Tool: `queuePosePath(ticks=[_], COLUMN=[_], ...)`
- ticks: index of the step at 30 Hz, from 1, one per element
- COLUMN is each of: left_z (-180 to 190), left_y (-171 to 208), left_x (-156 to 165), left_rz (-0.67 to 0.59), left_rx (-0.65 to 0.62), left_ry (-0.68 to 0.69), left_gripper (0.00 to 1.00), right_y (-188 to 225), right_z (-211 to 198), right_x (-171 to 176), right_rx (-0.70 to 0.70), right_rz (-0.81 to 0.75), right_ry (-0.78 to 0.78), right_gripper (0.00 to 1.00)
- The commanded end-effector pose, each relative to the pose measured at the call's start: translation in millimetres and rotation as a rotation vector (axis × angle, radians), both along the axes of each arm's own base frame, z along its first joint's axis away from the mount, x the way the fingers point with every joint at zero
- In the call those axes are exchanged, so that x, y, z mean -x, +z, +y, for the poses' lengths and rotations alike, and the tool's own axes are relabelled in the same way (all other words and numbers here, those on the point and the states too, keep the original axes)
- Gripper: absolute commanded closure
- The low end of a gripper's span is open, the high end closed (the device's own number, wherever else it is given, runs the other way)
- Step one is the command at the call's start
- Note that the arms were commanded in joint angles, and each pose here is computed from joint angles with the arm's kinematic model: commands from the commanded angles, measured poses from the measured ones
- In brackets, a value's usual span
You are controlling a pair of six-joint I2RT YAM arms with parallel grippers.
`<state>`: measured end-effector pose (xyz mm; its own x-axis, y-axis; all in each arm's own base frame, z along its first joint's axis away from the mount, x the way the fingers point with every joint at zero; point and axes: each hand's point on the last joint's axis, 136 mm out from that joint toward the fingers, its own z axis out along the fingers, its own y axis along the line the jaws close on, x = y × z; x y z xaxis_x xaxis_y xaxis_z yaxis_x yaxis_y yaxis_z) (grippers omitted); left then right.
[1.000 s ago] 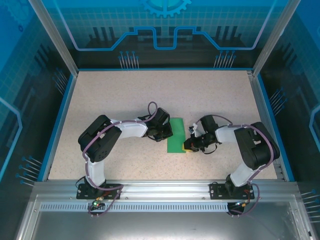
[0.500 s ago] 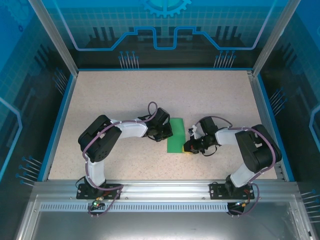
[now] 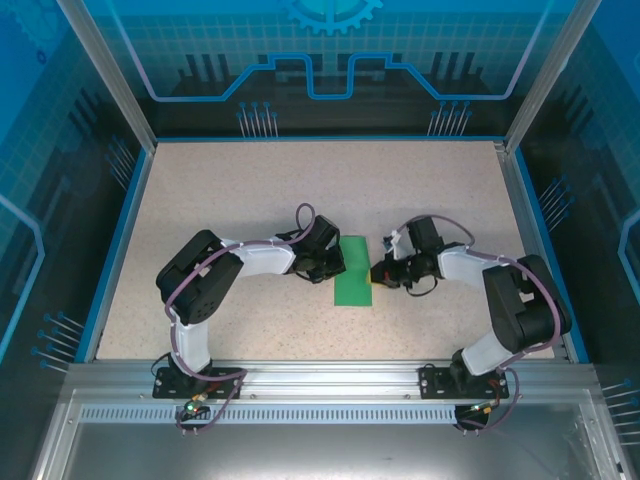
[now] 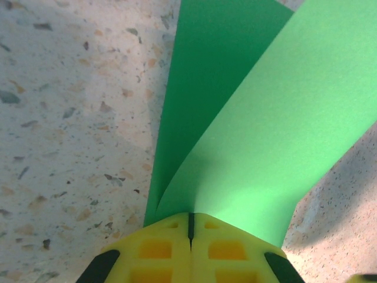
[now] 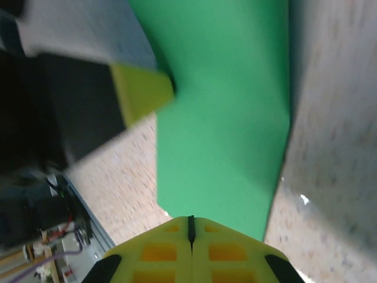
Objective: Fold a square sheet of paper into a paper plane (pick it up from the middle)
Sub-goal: Fold the square sheet of paper in half at the center of the table.
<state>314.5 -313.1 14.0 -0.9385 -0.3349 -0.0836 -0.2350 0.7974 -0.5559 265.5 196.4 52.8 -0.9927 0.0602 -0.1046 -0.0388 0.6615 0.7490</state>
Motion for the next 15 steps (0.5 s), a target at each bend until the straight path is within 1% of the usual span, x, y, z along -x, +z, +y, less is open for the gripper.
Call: queuePosePath(ticks=[1, 9, 12, 15], left_z=[24, 24, 25, 28], left_y=[-38, -39, -39, -40], left_x=[31, 31, 32, 33], left_rz=[0.123, 0.126, 0.127, 0.130], left_rx=[-0.148, -0.151, -0.157, -0.167], left_ry=[-0.021, -0.023, -0.027, -0.029], left_gripper=[1.00, 1.00, 1.00, 1.00], right_y=[11, -7, -19, -39], right_z=[1, 7, 4, -5], right_x=[-20, -32, -34, -33], right_rx=[-0.035, -0.054, -0.022, 0.052], right_rz=[-0.026, 0.001, 0.016, 0.038], right_ry=[0.007, 0.013, 0.012, 0.000], right_gripper=[1.00, 1.00, 1.00, 1.00])
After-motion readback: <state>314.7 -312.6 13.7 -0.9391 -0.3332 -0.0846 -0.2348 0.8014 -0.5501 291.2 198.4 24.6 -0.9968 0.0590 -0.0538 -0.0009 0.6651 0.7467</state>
